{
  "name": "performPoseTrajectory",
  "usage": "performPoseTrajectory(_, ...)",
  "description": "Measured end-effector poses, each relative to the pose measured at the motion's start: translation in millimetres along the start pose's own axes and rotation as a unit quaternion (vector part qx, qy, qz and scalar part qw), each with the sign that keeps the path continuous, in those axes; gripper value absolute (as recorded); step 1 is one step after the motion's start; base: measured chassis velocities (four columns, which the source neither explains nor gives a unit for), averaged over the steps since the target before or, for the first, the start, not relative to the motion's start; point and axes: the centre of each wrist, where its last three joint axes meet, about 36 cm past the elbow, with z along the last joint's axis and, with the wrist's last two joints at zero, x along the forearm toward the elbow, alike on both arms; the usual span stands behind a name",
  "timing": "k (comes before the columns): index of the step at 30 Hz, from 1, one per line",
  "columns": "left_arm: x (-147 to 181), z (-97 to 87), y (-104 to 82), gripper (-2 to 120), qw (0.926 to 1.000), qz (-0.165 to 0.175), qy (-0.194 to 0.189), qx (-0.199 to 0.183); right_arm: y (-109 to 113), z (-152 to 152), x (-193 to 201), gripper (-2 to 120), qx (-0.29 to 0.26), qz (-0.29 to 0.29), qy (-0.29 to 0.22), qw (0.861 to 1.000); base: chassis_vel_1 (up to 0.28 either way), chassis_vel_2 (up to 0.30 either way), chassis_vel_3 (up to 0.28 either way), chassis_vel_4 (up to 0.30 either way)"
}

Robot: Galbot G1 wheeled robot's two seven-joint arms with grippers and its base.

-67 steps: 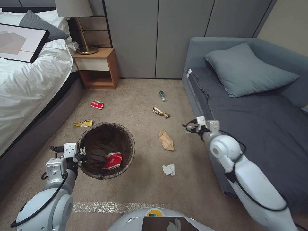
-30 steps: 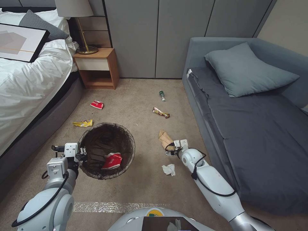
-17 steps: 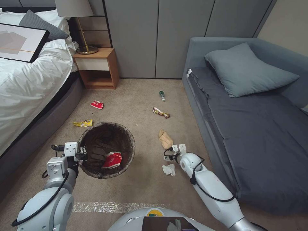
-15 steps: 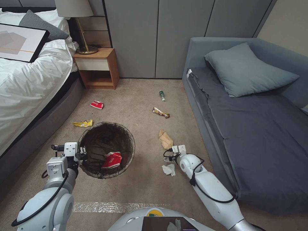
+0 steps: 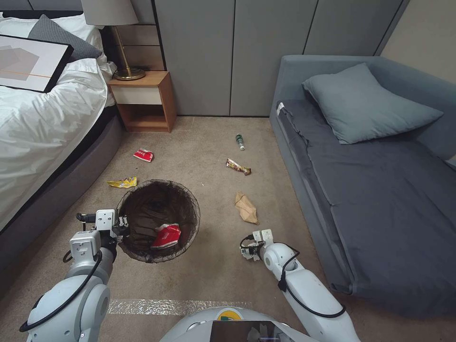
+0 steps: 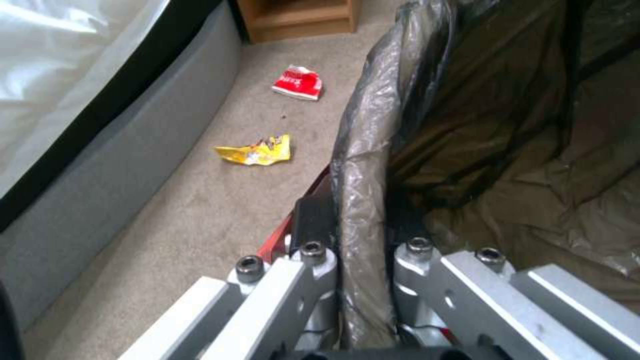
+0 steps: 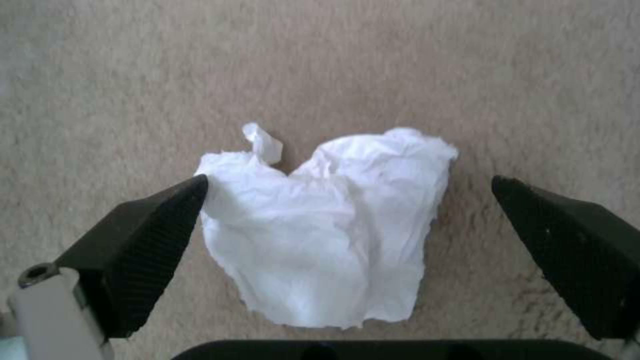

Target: Pick up the trash bin, then pick up the garbage from the floor and place it into the trash bin.

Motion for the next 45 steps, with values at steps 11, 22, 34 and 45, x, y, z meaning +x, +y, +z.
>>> performPoseTrajectory(11, -2.0, 0.8, 0.0, 4, 1.0, 0.001, 0.001, 0.001, 6.1, 7.3, -6.9, 100, -0.006, -0.001, 0.006, 1.0, 0.0, 0.0, 0.0, 0.0)
performPoseTrajectory(22, -4.2, 1.9, 0.6, 4, 1.0, 0.001, 0.003, 0.002, 9.6, 16.3, -6.5, 68, -0.003, 0.0, 0.009, 1.0, 0.0, 0.0, 0.0, 0.0)
performPoseTrajectory(34, -6.9, 2.3, 1.1, 4, 1.0, 0.004, 0.003, -0.001, 10.9, 17.2, -3.0, 22, -0.002, -0.004, 0.009, 1.0, 0.0, 0.0, 0.0, 0.0)
performPoseTrajectory(45, -6.9, 1.6, 0.6, 4, 1.0, 0.006, 0.001, -0.001, 11.0, 15.1, 10.2, 0, 0.003, -0.003, 0.001, 1.0, 0.0, 0.0, 0.0, 0.0)
